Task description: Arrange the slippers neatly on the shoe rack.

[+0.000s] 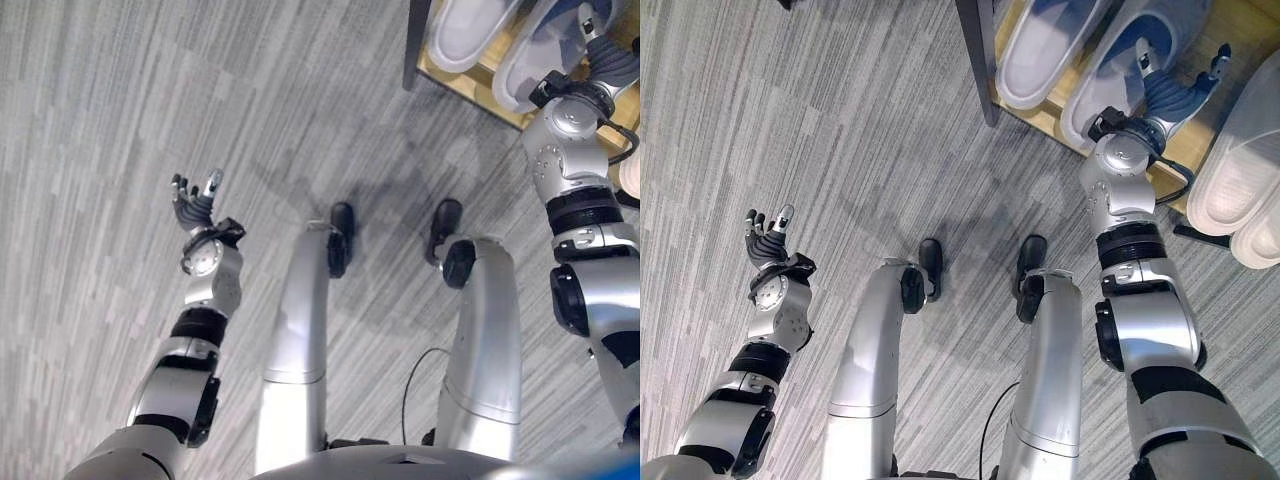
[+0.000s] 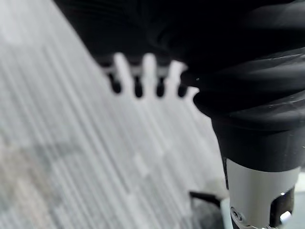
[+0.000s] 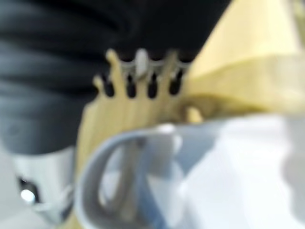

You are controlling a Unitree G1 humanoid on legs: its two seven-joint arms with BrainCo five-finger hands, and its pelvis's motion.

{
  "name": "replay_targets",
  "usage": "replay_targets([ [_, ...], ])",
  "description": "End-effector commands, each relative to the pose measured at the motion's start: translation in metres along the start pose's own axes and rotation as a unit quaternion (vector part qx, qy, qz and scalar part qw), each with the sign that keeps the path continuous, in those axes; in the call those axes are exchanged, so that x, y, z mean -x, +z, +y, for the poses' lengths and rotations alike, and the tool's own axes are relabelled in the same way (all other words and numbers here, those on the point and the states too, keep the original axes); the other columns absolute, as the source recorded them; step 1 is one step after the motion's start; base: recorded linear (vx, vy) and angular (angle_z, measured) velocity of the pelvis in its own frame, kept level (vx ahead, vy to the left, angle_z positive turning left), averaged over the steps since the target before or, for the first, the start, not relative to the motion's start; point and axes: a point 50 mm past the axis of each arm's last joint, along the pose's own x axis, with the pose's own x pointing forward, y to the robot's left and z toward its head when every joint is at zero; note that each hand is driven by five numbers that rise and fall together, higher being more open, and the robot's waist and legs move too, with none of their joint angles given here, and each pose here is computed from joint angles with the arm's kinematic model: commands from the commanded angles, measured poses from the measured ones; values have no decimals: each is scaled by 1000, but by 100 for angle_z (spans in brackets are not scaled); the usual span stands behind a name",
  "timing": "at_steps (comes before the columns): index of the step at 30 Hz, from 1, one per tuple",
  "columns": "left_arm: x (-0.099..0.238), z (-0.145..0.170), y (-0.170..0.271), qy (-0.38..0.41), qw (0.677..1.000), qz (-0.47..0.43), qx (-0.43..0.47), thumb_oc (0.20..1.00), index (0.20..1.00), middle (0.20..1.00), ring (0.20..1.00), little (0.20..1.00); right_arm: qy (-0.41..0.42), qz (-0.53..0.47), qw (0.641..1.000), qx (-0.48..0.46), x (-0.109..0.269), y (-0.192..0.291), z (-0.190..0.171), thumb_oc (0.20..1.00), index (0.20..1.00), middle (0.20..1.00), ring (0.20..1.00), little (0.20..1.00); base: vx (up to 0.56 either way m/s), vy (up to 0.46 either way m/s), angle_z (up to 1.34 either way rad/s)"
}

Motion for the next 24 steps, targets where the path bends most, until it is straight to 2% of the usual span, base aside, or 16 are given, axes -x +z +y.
replay_targets([
  [1, -2, 21, 0, 52, 999, -16, -1, 1000, 1000, 1000, 1000, 1000, 11, -8, 999, -47, 10, -1, 1, 1000, 1000, 1000, 1000, 1000, 0, 0, 0],
  [14, -2, 21, 1, 49, 999, -20, -7, 1000, 1000, 1000, 1000, 1000, 31, -42, 998, -40, -5, 27, 16, 1000, 1000, 1000, 1000, 1000, 14, -14, 4],
  [24, -1, 17, 5, 37, 999, -36, -5, 1000, 1000, 1000, 1000, 1000, 16, -45, 999, -18, -11, 17, -3, 1000, 1000, 1000, 1000, 1000, -5, 6, 1],
])
